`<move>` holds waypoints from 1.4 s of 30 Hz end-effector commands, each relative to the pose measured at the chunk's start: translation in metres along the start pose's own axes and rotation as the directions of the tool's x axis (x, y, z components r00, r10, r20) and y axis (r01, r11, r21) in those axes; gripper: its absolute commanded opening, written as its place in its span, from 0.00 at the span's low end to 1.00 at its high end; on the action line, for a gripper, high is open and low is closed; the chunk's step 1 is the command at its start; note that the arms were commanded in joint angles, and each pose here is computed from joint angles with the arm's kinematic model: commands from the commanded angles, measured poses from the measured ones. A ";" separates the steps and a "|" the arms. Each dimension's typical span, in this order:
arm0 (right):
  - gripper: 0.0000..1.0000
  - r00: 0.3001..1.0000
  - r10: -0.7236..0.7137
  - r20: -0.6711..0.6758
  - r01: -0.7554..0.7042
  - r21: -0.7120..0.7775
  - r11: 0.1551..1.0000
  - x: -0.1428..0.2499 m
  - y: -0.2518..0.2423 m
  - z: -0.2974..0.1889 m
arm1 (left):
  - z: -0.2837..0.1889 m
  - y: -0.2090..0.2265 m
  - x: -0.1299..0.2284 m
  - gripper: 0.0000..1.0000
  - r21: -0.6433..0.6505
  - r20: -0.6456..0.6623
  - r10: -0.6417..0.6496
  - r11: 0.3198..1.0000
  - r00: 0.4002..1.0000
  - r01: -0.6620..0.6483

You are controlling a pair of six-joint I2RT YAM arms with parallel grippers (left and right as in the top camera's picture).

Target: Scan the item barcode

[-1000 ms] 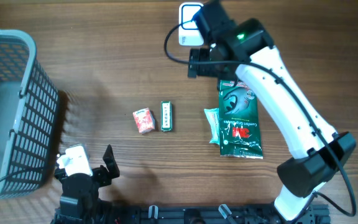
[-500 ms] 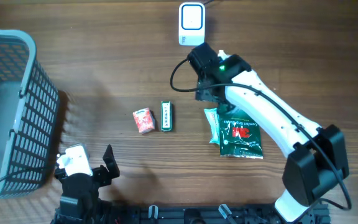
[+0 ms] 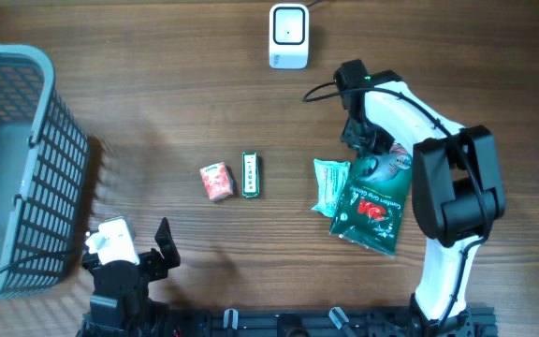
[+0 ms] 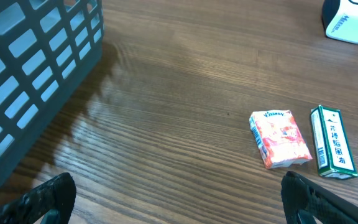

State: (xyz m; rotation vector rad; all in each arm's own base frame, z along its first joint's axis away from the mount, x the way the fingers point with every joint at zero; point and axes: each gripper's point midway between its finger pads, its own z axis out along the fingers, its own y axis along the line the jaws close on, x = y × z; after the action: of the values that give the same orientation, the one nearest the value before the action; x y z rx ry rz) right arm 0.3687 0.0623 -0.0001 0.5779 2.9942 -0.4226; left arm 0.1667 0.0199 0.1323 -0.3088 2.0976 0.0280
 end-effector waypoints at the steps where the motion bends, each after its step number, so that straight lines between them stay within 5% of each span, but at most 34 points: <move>1: 0.04 0.982 -0.068 -0.178 0.040 -0.155 0.987 0.035 0.032 0.009 | 0.001 0.002 0.000 1.00 -0.010 0.004 -0.011 1.000 1.000 0.011; 4: 0.05 0.965 -0.172 -0.196 0.103 -0.320 0.942 0.035 0.057 -0.020 | 0.001 0.002 0.000 1.00 -0.010 0.004 -0.011 1.000 1.000 0.011; 9: 0.05 0.977 -0.209 -0.041 0.154 -0.540 0.828 0.016 0.056 -0.153 | 0.001 0.002 0.000 1.00 -0.010 0.004 -0.011 1.000 1.000 0.011; 11: 0.04 0.960 -0.278 0.038 0.235 -0.650 0.723 0.028 0.056 -0.195 | 0.001 0.002 0.000 1.00 -0.010 0.004 -0.011 1.000 1.000 0.011; 12: 0.04 0.894 -0.406 0.189 0.391 -0.771 0.502 0.051 0.060 -0.246 | 0.001 0.002 0.000 1.00 -0.010 0.004 -0.011 1.000 1.000 0.011; 15: 0.04 0.731 -0.508 0.456 0.569 -0.818 0.085 0.089 0.063 -0.304 | 0.001 0.002 0.000 1.00 -0.010 0.004 -0.011 1.000 1.000 0.011; 19: 0.04 0.500 -0.311 0.808 0.669 -0.589 -0.453 0.117 0.067 -0.348 | 0.001 0.002 0.000 1.00 -0.010 0.004 -0.011 1.000 1.000 0.011; 23: 0.04 0.480 -0.113 0.870 0.635 -0.433 -0.640 0.123 0.069 -0.353 | 0.001 0.002 0.000 1.00 -0.010 0.004 -0.011 1.000 1.000 0.011; 25: 0.04 0.549 -0.248 0.798 0.608 -0.585 -0.536 0.118 0.082 -0.323 | 0.001 0.002 0.000 1.00 -0.010 0.004 -0.011 1.000 1.000 0.011; 29: 0.04 0.772 -0.502 0.389 0.364 -0.919 -0.153 0.123 0.092 -0.247 | 0.001 0.002 0.000 1.00 -0.010 0.004 -0.011 1.000 1.000 0.011; 32: 0.04 0.883 -0.449 0.135 0.323 -0.869 0.375 0.104 0.086 -0.146 | 0.001 0.002 0.000 1.00 -0.010 0.004 -0.011 1.000 1.000 0.011; 34: 0.04 0.913 -0.394 0.106 0.322 -0.779 0.538 0.090 0.074 -0.120 | 0.001 0.002 0.000 1.00 -0.010 0.004 -0.011 1.000 1.000 0.011; 35: 0.10 0.915 -0.385 0.119 0.333 -0.762 0.555 0.086 0.073 -0.117 | 0.001 0.002 0.000 1.00 -0.010 0.004 -0.011 1.000 1.000 0.011; 36: 0.38 0.917 -0.377 0.130 0.341 -0.747 0.570 0.082 0.072 -0.115 | 0.001 0.002 0.000 1.00 -0.010 0.004 -0.011 1.000 1.000 0.011; 37: 0.93 0.919 -0.370 0.133 0.347 -0.717 0.605 0.078 0.068 -0.109 | 0.001 0.002 0.000 1.00 -0.010 0.004 -0.011 1.000 1.000 0.011; 38: 1.00 0.919 -0.375 0.119 0.343 -0.711 0.615 0.081 0.065 -0.107 | 0.001 0.002 0.000 1.00 -0.010 0.004 -0.011 1.000 1.000 0.011; 42: 1.00 0.923 -0.384 0.000 0.276 -0.696 0.663 0.100 0.052 -0.100 | 0.001 0.002 0.000 1.00 -0.010 0.004 -0.011 1.000 1.000 0.011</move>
State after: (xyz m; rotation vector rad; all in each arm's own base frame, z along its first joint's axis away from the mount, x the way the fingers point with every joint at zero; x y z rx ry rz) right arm 0.3014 0.1813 0.0795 -0.1193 2.9774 0.8335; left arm 0.1667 0.0199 0.1323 -0.3088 2.0976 0.0280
